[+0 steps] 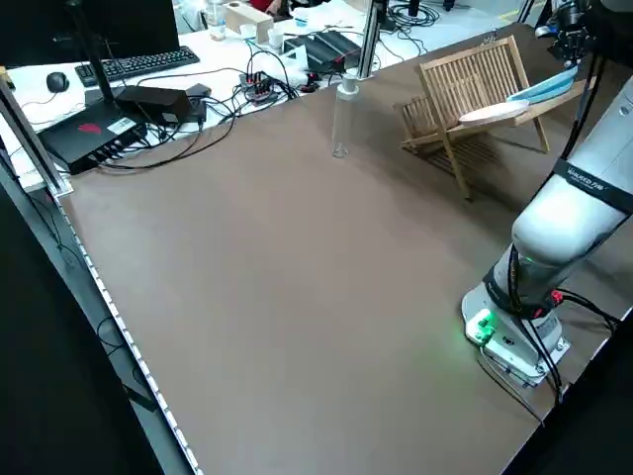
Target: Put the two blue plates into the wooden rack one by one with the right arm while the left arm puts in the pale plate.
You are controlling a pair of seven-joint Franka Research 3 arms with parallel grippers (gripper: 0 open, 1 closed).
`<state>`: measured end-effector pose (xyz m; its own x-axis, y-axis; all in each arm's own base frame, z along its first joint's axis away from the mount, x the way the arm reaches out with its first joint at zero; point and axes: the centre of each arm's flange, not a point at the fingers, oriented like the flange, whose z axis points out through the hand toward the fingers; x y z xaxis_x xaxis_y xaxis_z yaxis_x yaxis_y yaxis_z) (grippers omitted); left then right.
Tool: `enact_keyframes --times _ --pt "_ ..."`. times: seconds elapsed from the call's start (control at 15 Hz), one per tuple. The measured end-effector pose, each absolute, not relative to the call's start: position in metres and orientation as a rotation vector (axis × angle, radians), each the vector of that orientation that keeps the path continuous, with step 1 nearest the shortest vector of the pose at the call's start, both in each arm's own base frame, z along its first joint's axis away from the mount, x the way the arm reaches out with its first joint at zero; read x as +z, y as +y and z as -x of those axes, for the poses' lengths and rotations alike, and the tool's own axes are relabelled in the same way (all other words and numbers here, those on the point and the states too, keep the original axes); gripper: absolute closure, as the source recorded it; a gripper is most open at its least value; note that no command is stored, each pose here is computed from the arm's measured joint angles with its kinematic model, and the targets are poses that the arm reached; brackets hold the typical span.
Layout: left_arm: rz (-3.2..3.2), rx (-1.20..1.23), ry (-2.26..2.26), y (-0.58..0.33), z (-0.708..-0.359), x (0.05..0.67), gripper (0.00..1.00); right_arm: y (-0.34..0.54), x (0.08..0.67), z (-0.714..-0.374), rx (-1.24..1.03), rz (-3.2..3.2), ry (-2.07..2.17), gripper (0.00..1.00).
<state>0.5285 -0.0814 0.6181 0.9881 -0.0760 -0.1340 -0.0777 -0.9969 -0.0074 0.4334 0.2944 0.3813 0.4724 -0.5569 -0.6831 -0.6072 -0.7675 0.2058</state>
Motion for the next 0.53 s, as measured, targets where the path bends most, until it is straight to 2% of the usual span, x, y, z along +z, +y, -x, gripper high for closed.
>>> enact_keyframes --times 0.2,0.27,0.47,0.53 --pt "3.119 0.21 0.124 -0.083 -0.528 0.618 0.0 0.295 0.381 -0.435 1.19 2.638 1.044 0.96" --pt "3.119 0.21 0.125 -0.083 -0.528 0.618 0.0 0.296 0.382 -0.435 1.19 2.638 1.044 0.92" --pt "3.119 0.21 0.126 -0.084 -0.528 0.618 0.0 0.297 0.388 -0.439 1.17 2.634 1.039 0.68" --pt "3.119 0.209 0.126 -0.084 -0.528 0.618 0.0 0.297 0.392 -0.442 1.158 2.632 1.036 0.67"
